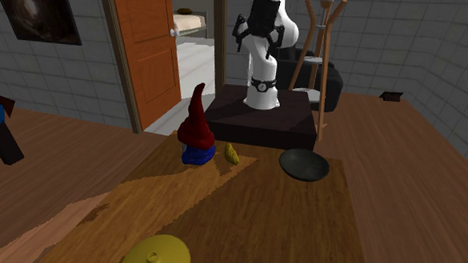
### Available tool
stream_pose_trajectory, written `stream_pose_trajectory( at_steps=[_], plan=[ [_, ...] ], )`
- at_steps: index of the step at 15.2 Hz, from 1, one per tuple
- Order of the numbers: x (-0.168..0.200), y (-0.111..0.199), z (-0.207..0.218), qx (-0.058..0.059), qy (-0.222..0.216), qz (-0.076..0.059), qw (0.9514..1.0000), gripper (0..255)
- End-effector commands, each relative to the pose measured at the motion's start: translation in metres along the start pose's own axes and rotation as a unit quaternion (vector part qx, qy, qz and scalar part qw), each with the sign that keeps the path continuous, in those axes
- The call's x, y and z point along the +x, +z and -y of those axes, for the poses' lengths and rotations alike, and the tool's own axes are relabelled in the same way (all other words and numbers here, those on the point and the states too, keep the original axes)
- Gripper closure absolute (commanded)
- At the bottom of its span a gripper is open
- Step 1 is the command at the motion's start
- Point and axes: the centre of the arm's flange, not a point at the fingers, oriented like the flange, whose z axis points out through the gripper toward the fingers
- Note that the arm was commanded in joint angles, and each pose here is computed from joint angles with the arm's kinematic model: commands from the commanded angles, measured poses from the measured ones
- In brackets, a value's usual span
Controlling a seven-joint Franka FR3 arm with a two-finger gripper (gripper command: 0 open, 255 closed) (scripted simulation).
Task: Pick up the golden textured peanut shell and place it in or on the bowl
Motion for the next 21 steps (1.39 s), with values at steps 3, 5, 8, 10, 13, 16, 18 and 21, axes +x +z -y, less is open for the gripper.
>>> stream_pose_trajectory(
  at_steps=[3,5,8,10,13,16,18,21],
  plan=[
    [0.019,0.051,0.004,-0.009,-0.014,0.005,0.9998,0],
    [0.028,0.076,0.007,-0.013,-0.021,0.008,0.9997,0],
    [0.04,0.114,0.011,-0.019,-0.032,0.013,0.9992,0],
    [0.048,0.14,0.014,-0.024,-0.039,0.016,0.9988,0],
    [0.06,0.178,0.017,-0.03,-0.049,0.02,0.9981,0],
    [0.071,0.216,0.021,-0.037,-0.059,0.025,0.9973,0],
    [0.079,0.242,0.023,-0.041,-0.066,0.028,0.9966,0],
    [0.089,0.281,0.026,-0.047,-0.077,0.033,0.9954,0]
  ],
)
